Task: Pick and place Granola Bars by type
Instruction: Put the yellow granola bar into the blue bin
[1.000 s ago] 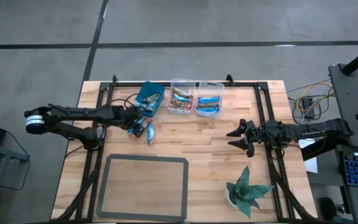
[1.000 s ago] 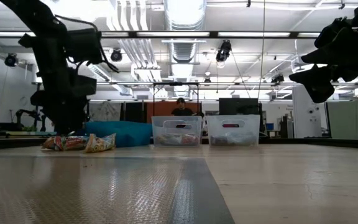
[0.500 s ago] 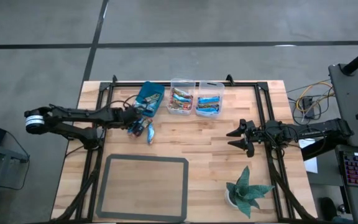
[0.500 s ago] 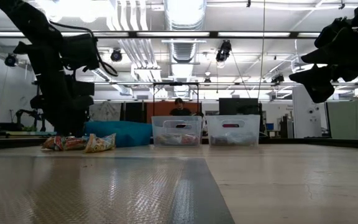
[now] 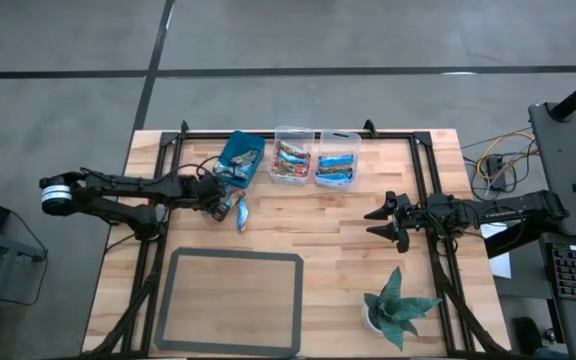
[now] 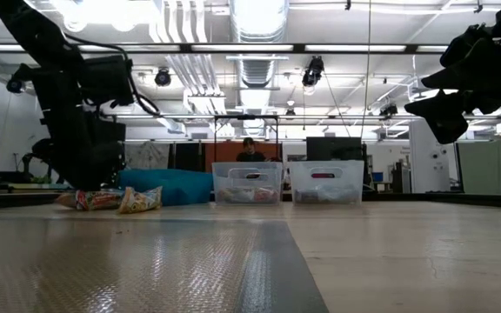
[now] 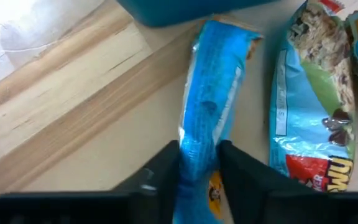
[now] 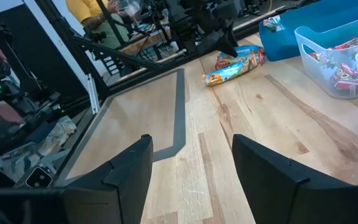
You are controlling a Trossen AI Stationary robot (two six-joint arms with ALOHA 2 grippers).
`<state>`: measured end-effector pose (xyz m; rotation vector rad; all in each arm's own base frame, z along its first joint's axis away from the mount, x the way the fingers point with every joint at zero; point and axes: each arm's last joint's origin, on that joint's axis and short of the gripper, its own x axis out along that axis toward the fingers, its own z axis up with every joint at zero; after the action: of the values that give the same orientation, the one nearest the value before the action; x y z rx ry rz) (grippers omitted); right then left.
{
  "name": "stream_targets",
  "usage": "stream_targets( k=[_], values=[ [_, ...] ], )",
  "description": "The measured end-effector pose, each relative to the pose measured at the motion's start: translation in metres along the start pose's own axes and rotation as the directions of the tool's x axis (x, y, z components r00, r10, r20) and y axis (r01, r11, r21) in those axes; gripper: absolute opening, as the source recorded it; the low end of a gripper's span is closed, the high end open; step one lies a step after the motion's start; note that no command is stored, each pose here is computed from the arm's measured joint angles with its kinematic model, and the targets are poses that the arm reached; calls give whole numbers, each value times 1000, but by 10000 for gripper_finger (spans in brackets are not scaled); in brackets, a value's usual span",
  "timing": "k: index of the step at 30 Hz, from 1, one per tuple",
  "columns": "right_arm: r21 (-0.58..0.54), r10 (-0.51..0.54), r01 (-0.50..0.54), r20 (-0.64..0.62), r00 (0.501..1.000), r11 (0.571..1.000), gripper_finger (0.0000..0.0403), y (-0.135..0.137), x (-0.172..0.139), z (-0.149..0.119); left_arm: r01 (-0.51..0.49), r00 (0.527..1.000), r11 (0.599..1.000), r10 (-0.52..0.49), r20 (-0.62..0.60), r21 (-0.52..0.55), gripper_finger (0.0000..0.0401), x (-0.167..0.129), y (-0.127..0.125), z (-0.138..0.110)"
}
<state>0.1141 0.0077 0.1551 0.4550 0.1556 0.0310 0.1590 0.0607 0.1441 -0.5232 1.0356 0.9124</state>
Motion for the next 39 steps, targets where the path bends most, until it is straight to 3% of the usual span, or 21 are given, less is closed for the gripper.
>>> stream_targets(
  k=[4,6,14,17,21,26,30,39],
  values=[
    [0,0,0,0,1000,1000,210,0,0,0,-4,1000,1000,3,-6,-25,27,-2,0,2],
    [0,0,0,0,1000,1000,210,0,0,0,-11,1000,1000,10,-30,-28,12,-6,0,3],
    [0,0,0,0,1000,1000,210,0,0,0,-51,993,999,50,-108,-7,4,-46,-2,28],
    [0,0,0,0,1000,1000,210,0,0,0,-30,998,998,33,-51,51,2,-70,-7,48],
    [0,0,0,0,1000,1000,210,0,0,0,-31,996,976,12,89,217,2,-103,-15,82],
    [0,-1,1,-1,1000,1000,210,0,0,0,-135,981,878,52,187,460,1,-122,-22,126],
    [0,0,0,0,1000,1000,210,0,0,0,-200,975,764,90,205,613,1,-122,-22,161],
    [0,0,0,0,1000,1000,210,0,0,0,-228,972,528,176,158,818,0,-90,-10,222]
  ],
)
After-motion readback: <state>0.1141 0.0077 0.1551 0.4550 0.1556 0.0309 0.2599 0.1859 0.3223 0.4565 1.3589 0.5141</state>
